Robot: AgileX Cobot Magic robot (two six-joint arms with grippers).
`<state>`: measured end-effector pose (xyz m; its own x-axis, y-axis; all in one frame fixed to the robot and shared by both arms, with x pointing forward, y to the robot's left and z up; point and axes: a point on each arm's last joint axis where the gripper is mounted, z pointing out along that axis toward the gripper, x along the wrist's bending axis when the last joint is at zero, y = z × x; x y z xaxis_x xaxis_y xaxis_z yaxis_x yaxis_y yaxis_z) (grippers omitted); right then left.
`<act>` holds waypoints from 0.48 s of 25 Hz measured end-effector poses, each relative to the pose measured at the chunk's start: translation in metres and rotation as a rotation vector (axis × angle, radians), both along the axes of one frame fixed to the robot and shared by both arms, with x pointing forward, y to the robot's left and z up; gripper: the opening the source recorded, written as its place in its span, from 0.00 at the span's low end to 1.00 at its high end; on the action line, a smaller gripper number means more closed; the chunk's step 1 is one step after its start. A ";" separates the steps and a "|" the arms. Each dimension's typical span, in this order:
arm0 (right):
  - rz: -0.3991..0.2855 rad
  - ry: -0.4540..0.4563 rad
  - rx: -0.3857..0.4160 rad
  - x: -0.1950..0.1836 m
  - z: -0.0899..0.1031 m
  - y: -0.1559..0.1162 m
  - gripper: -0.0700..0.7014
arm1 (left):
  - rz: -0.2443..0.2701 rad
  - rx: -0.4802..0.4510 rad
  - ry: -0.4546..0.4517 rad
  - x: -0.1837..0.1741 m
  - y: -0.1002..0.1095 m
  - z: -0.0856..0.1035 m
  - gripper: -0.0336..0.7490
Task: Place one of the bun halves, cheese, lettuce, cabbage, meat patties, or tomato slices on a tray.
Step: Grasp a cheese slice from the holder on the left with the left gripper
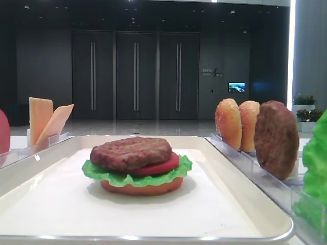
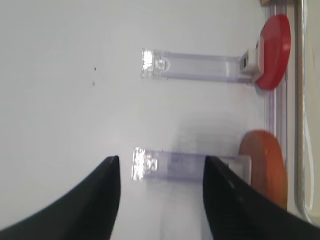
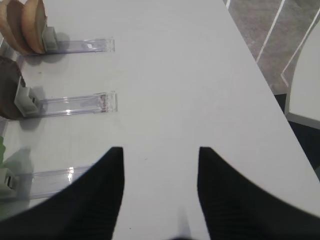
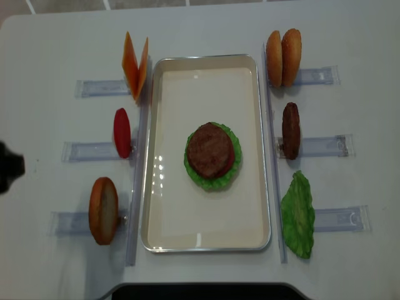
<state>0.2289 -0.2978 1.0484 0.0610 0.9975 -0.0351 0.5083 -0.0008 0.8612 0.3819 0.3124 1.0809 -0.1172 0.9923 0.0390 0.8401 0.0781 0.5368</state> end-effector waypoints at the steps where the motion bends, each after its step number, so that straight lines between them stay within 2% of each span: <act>1: 0.000 0.000 0.000 0.000 0.000 0.000 0.52 | 0.000 -0.001 0.042 0.025 0.001 0.002 0.58; 3: 0.000 0.000 0.000 0.000 0.000 0.000 0.52 | -0.001 -0.002 0.066 0.070 0.002 0.010 0.60; 6: 0.000 0.000 0.000 0.000 0.000 0.000 0.52 | -0.001 -0.004 0.100 0.135 0.003 0.013 0.62; 8: 0.000 0.000 0.000 0.000 0.000 0.000 0.52 | -0.003 -0.016 0.131 0.177 0.003 0.008 0.62; 12: 0.000 -0.001 0.000 0.000 0.000 0.000 0.50 | -0.010 -0.033 0.187 0.238 0.003 -0.004 0.62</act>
